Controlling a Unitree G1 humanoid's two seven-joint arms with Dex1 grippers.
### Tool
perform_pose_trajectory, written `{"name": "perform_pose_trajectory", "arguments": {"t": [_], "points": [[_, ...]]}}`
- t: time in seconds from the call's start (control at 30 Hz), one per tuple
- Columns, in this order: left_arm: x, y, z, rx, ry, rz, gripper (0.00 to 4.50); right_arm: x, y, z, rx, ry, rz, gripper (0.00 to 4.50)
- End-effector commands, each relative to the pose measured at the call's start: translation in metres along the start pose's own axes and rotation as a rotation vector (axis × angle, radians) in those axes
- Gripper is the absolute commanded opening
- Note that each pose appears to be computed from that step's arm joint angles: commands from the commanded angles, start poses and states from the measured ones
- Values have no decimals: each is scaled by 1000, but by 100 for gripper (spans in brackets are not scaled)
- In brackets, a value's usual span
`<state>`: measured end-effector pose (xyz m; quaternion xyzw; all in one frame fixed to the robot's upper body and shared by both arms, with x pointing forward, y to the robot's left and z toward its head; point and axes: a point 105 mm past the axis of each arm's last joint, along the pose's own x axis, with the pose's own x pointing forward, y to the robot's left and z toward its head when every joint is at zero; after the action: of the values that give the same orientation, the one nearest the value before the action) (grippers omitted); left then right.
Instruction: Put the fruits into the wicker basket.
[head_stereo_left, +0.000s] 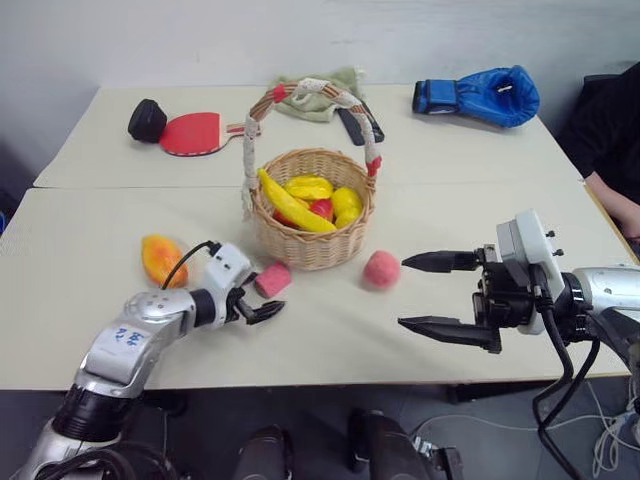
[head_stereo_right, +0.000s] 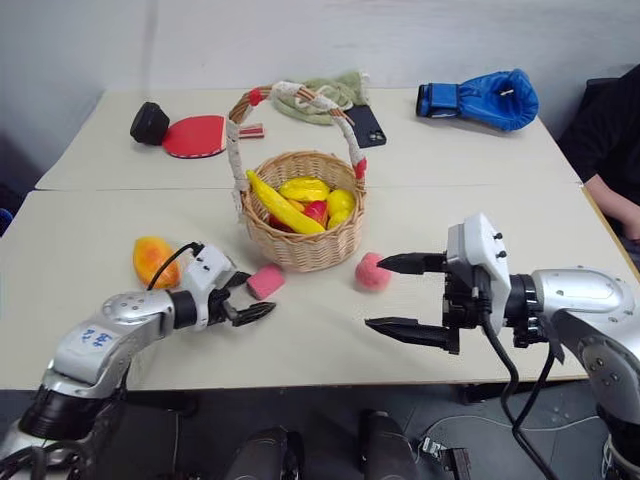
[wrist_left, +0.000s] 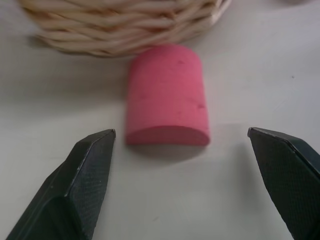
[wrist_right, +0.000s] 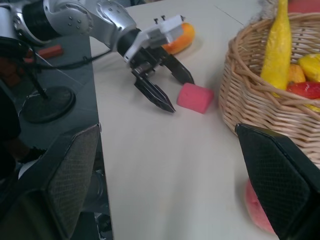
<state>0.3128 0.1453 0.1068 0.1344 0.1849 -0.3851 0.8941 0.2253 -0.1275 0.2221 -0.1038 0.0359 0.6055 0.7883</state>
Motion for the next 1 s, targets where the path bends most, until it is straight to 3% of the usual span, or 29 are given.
{"name": "perform_pose_trajectory", "arguments": {"t": [0.03,0.23,0.33,0.57,0.73,0.9,1.0], "points": [[9,4,-2,25,13,7,447,-2,5,10,-22,-38,-18,450],[20,18,-7,46,55,30,447,-1,6,10,-9,-54,-27,450],[25,19,-4,41,37,23,389,1,5,13,-8,-68,-25,450],[16,10,-3,17,6,-10,176,5,4,15,-8,-73,7,450],[-17,8,-5,4,-25,47,103,10,5,19,-10,-83,69,450],[-100,8,-20,-180,-182,279,98,25,-4,22,-21,-108,146,450],[-148,27,-40,-328,-259,532,98,32,-5,23,-25,-117,197,450]]}}
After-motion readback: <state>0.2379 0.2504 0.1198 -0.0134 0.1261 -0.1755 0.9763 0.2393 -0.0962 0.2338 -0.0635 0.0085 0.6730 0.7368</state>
